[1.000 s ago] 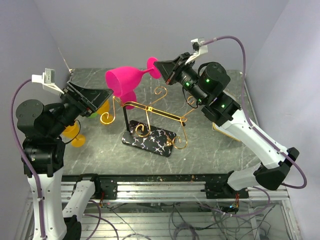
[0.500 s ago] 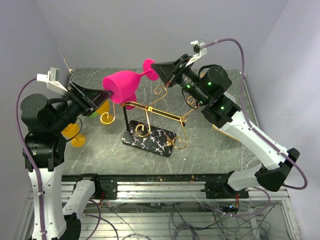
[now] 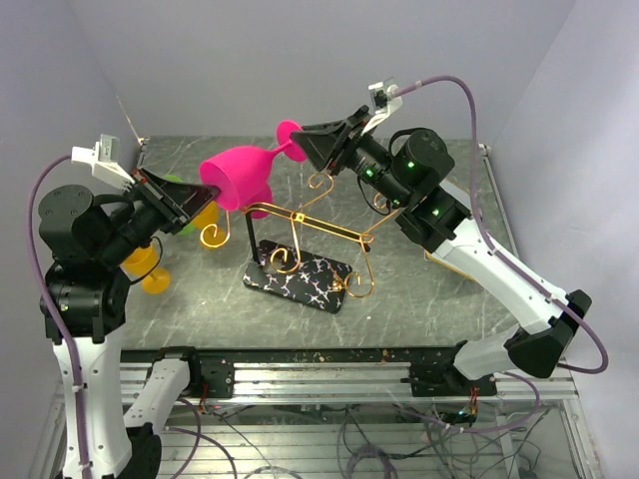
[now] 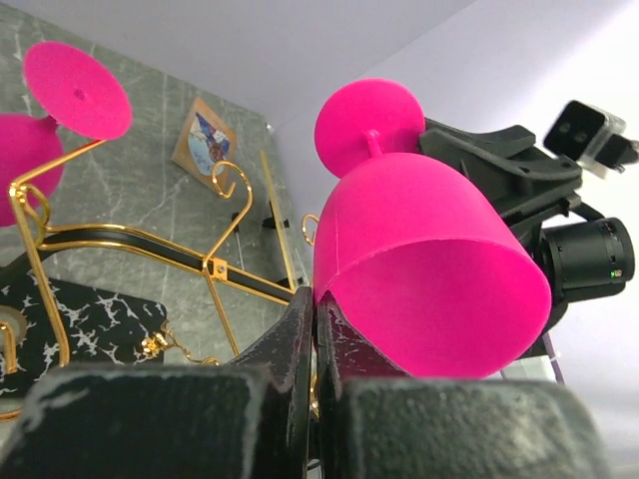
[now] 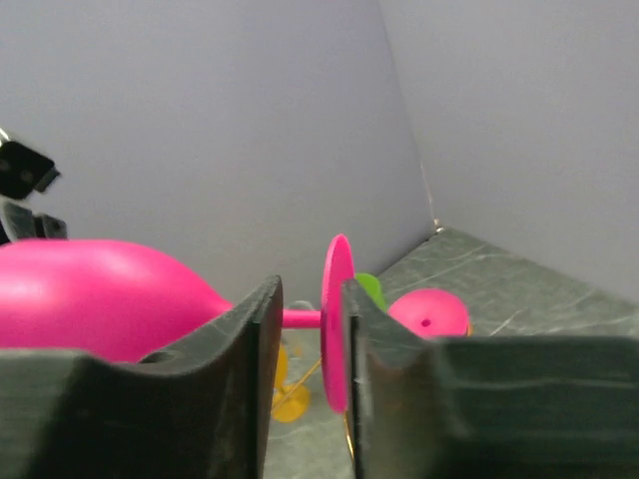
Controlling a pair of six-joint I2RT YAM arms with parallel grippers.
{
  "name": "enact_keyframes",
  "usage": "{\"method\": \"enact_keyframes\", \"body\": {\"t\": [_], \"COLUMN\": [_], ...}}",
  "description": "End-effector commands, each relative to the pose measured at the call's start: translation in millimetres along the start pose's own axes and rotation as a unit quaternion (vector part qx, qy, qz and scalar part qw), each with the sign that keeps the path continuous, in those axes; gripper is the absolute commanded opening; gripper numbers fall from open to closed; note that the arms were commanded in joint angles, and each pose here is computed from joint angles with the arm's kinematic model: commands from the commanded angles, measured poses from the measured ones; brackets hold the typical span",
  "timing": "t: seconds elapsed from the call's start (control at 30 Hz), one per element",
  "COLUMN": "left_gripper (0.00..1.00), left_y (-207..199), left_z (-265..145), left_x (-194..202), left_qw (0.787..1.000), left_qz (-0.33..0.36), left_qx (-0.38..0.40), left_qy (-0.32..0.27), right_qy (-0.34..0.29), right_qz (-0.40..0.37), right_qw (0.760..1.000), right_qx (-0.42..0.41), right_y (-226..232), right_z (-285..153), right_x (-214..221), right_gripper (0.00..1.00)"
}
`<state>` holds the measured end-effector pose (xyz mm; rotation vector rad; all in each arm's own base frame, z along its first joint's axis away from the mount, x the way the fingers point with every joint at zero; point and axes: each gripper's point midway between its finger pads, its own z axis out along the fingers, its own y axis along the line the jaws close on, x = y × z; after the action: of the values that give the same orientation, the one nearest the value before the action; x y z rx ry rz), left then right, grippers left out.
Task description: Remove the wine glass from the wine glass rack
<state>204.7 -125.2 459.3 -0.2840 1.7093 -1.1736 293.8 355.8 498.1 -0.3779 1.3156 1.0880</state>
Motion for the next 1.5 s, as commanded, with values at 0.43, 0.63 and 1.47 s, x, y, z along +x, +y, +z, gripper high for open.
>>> {"method": "enact_keyframes", "body": {"t": [0.43, 0.63, 1.47], "left_gripper": [0.07, 0.07, 0.07], "left_y": [73.0, 122.1, 249.3], "left_z": [-106.1, -118.8, -72.3], "left_x": [-27.9, -11.3, 52.1], "left_qw": [0.928, 0.885, 0.842], "left_qz": [0.05, 0.007, -0.037], "left_qx": [-0.331, -0.447, -0.539], "left_qy": [-0.16, -0.128, -0.002], "right_qy": [-0.012, -0.009, 0.019], "right_qz": [-0.098, -0.106, -0.112], "right_qw": [0.993, 0.992, 0.991], "right_qx": [0.058, 0.066, 0.075], "right_y": [-24.1, -28.4, -36.7], "right_z": [-26.3, -30.6, -21.3], "right_x": [-7.4, -3.6, 11.7], "right_gripper": [0.7, 0.7, 0.68]}}
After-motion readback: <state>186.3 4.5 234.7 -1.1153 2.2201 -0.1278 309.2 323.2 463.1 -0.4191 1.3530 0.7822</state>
